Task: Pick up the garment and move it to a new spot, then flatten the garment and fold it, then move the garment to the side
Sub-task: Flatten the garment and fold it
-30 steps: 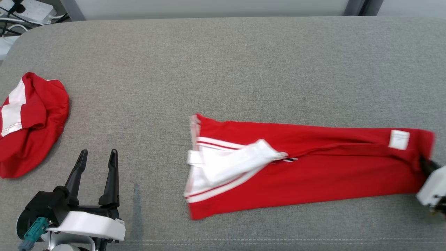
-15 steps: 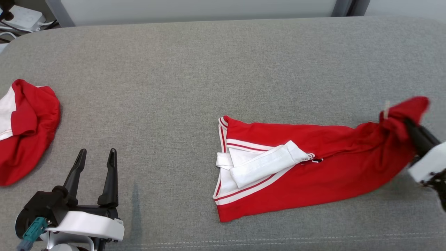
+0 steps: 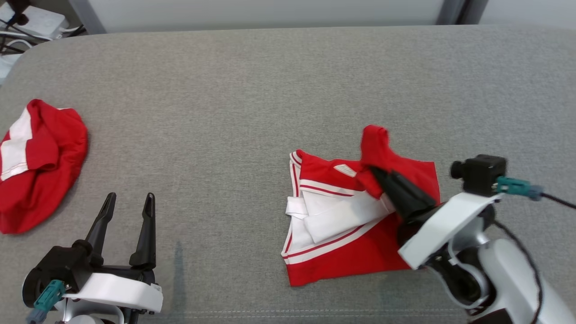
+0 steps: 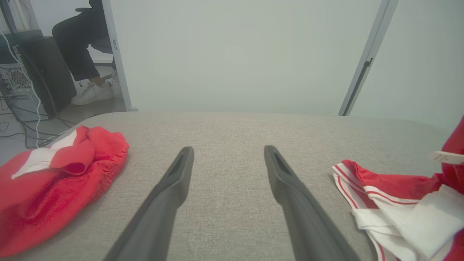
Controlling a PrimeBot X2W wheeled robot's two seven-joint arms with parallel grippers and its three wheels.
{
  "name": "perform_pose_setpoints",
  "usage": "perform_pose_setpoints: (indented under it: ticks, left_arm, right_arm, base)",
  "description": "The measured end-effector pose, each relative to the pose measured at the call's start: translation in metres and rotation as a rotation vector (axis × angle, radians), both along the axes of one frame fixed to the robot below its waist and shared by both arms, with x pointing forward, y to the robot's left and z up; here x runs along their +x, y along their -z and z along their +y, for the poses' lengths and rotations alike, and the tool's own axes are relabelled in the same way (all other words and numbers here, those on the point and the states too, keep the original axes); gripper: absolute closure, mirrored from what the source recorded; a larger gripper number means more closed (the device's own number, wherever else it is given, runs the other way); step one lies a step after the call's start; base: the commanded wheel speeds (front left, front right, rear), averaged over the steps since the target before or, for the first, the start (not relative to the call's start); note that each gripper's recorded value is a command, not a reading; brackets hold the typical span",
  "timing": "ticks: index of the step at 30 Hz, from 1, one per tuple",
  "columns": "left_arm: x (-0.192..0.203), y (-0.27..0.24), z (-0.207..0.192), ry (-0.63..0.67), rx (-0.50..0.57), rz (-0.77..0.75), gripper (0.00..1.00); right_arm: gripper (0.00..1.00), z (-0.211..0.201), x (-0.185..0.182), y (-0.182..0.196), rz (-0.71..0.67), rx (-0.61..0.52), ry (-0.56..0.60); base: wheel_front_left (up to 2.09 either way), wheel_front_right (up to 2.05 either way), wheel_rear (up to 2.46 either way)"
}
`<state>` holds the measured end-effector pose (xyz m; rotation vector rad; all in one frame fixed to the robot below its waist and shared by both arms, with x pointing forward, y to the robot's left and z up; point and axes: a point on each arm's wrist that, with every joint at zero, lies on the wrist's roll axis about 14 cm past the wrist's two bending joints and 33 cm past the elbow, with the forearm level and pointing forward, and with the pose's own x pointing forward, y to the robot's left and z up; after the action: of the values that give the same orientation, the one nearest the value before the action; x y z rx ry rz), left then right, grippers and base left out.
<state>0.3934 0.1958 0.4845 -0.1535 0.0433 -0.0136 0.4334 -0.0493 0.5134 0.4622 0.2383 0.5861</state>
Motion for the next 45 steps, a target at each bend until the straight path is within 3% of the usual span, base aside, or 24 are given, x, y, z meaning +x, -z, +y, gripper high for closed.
perform_pose_setpoints:
  ticks: [5,10,11,12,13,21,24,27,29,34,39,45]
  left_arm:
    - [-0.008,-0.003,0.008,-0.028,0.002,-0.004,0.0]
    - [-0.013,-0.005,0.015,-0.05,0.001,-0.01,0.0]
    - [-0.014,-0.006,0.016,-0.053,0.001,-0.012,0.0]
    - [-0.015,-0.006,0.017,-0.058,0.002,-0.012,0.0]
    - [-0.017,-0.006,0.019,-0.063,0.002,-0.009,0.0]
    - [-0.017,-0.003,0.02,-0.068,0.004,-0.003,0.0]
    - [-0.014,-0.004,0.018,-0.06,0.008,-0.006,0.0]
    - [-0.012,-0.004,0.017,-0.057,0.008,-0.01,0.0]
    - [-0.01,-0.007,0.016,-0.05,0.011,-0.017,0.0]
    - [-0.006,-0.01,0.013,-0.038,0.019,-0.031,0.0]
    - [-0.003,-0.015,0.011,-0.027,0.026,-0.044,0.0]
    - [-0.003,-0.019,0.01,-0.027,0.03,-0.055,0.0]
  right_arm:
    - [1.0,0.05,-0.013,0.008,0.035,0.024,-0.095]
    - [1.0,0.078,-0.026,0.039,0.102,-0.046,-0.166]
    - [0.93,0.08,-0.027,0.046,0.114,-0.071,-0.172]
    - [0.93,0.081,-0.028,0.053,0.124,-0.093,-0.177]
    - [0.0,0.084,-0.03,0.057,0.135,-0.102,-0.186]
    - [0.0,0.101,-0.024,0.026,0.075,0.035,-0.183]
    - [0.0,0.083,-0.009,-0.011,-0.028,0.143,-0.114]
    - [0.0,0.057,0.003,-0.029,-0.107,0.162,-0.044]
    - [0.0,0.001,0.021,-0.042,-0.219,0.107,0.098]
    - [0.0,-0.08,0.025,-0.025,-0.285,-0.081,0.3]
    - [0.0,-0.118,0.01,-0.001,-0.271,-0.204,0.395]
    - [0.0,-0.131,-0.013,0.026,-0.215,-0.287,0.411]
  base:
    - [0.0,0.0,0.0]
    - [0.0,0.0,0.0]
    - [0.0,0.0,0.0]
    - [0.0,0.0,0.0]
    - [0.0,0.0,0.0]
    - [0.0,0.0,0.0]
    - [0.0,0.0,0.0]
    - [0.0,0.0,0.0]
    - [0.0,0.0,0.0]
    - [0.0,0.0,0.0]
    - [0.0,0.0,0.0]
    - [0.0,0.0,0.0]
